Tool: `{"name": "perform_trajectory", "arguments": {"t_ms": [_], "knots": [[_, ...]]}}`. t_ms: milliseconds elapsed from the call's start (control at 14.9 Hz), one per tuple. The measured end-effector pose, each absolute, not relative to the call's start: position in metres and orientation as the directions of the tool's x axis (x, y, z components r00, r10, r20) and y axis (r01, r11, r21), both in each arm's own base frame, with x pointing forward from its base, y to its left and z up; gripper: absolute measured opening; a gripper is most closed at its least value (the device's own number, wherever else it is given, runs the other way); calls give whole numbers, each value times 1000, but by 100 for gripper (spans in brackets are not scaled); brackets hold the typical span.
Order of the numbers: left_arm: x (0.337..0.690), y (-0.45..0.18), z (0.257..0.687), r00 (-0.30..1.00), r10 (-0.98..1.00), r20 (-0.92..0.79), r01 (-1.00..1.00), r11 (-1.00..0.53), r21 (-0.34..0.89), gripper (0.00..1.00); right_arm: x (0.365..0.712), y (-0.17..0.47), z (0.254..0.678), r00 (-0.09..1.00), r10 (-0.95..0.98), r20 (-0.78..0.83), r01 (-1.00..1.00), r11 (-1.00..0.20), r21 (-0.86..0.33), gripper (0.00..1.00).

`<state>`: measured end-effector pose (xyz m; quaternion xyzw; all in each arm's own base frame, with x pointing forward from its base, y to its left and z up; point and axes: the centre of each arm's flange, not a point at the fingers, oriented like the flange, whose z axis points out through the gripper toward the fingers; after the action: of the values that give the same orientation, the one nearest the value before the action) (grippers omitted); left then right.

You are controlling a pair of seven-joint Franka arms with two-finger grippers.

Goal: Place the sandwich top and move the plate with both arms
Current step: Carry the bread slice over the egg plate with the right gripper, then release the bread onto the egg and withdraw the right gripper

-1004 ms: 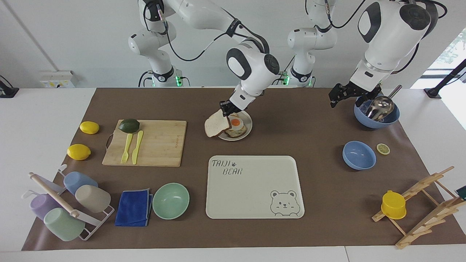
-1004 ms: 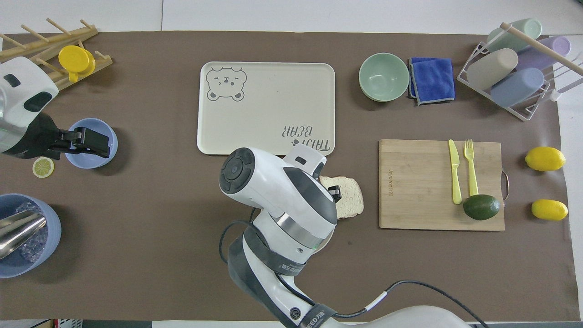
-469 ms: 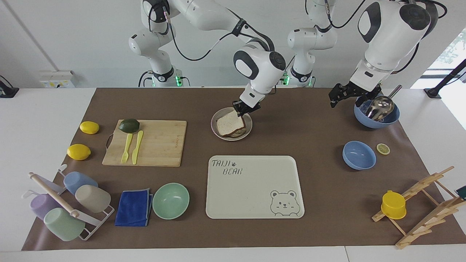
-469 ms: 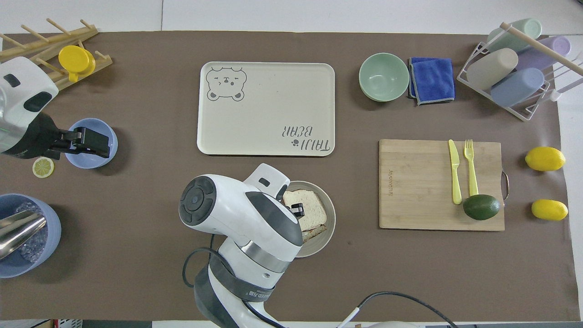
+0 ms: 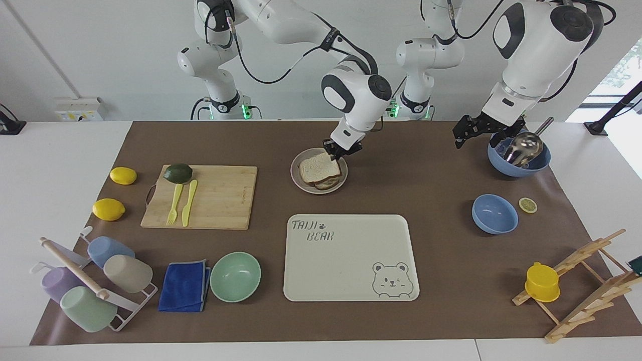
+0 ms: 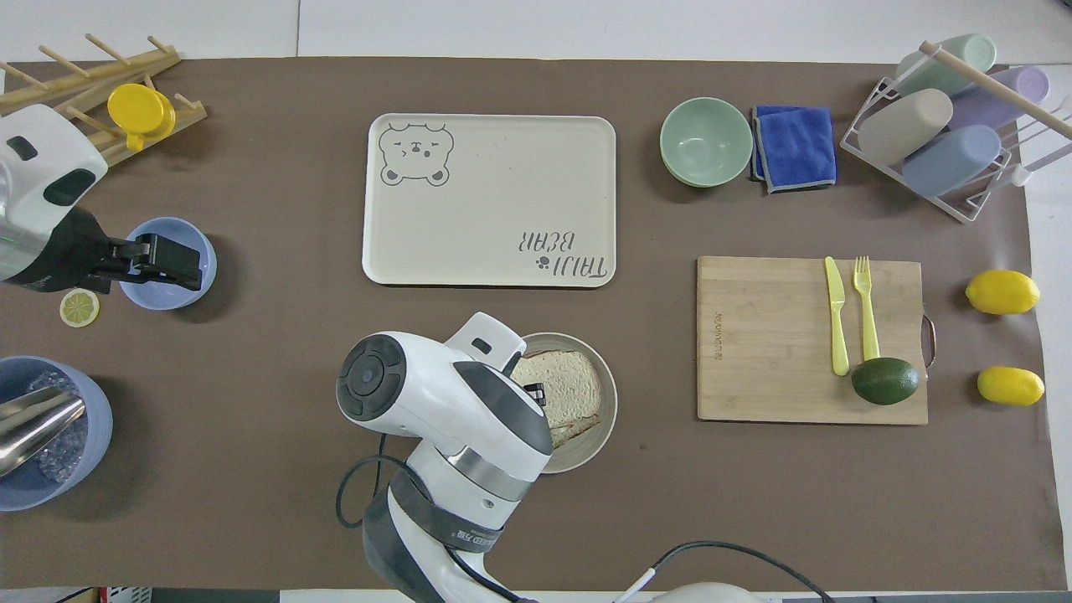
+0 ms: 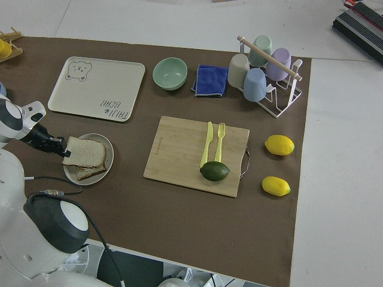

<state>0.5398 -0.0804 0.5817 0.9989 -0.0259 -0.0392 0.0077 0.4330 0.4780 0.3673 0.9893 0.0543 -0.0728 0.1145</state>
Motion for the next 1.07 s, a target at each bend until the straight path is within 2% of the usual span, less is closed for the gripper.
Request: {"name": "perform_trajectory", "arguments": {"t_ms": [134,335,469,736,1071], "knots": [[540,-80,582,996,-52,-78,-51,-999,17,100,453,458,399,992,47,-114,68,-979,191,48],[540,-81,582,996,-53,-78,-51,-999,17,100,497,385,464,997,-41,-67,-31,-989,146,81],[540,-82,581,995,-55,-79,-54,-998,17,100,516,341,490,994,-98,-57,-89,-987,137,99],[531,-94,571,991,-80,-104,-79,-997,13,100,553,249,516,976,-214,-52,-206,-970,129,100],[476,-156,531,967,-202,-153,-205,-979,-5,100,564,119,561,974,-208,-88,-197,-973,123,100]]}}
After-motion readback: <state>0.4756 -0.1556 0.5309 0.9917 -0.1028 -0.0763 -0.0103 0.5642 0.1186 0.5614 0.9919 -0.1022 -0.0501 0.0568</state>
